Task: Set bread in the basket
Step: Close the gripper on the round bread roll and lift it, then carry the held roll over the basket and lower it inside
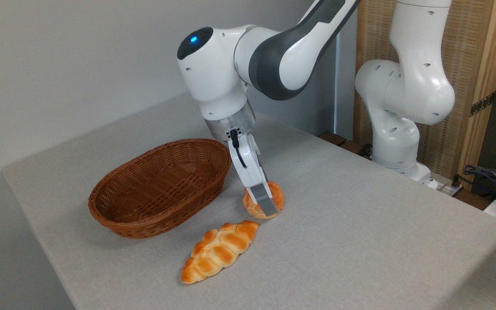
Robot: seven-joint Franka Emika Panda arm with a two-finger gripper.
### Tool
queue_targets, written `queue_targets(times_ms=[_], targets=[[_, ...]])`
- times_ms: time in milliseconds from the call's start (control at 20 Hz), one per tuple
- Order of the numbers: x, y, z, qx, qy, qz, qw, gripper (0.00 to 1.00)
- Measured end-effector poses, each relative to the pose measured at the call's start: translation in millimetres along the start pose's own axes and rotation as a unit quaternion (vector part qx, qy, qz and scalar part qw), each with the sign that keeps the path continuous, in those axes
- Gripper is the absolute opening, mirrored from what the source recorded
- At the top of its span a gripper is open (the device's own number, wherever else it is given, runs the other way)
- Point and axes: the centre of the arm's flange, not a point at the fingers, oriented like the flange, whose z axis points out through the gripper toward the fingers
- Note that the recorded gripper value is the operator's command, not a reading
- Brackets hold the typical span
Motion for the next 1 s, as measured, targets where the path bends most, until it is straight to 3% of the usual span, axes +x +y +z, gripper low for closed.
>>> queue_targets(times_ms=[350,550,700,800,900,1000], targets=[[1.6,1.6,-11.0,0.011,0.004,0.002,0.9999,0.43],[-2.1,3.3,-71.6,0.015,0.007,-0.001,0.9999,0.47],[7.8,-7.0,-135.1,0.021,0.059,-0.02,0.9978,0.48],[24.3,-28.1,-161.5,0.02,0.1,-0.076,0.9919,0.48],[47.4,-56.6,-165.8,0.009,0.113,-0.146,0.9827,0.5],[82.5,-83.6,-157.3,-0.003,0.112,-0.2,0.9733,0.63]])
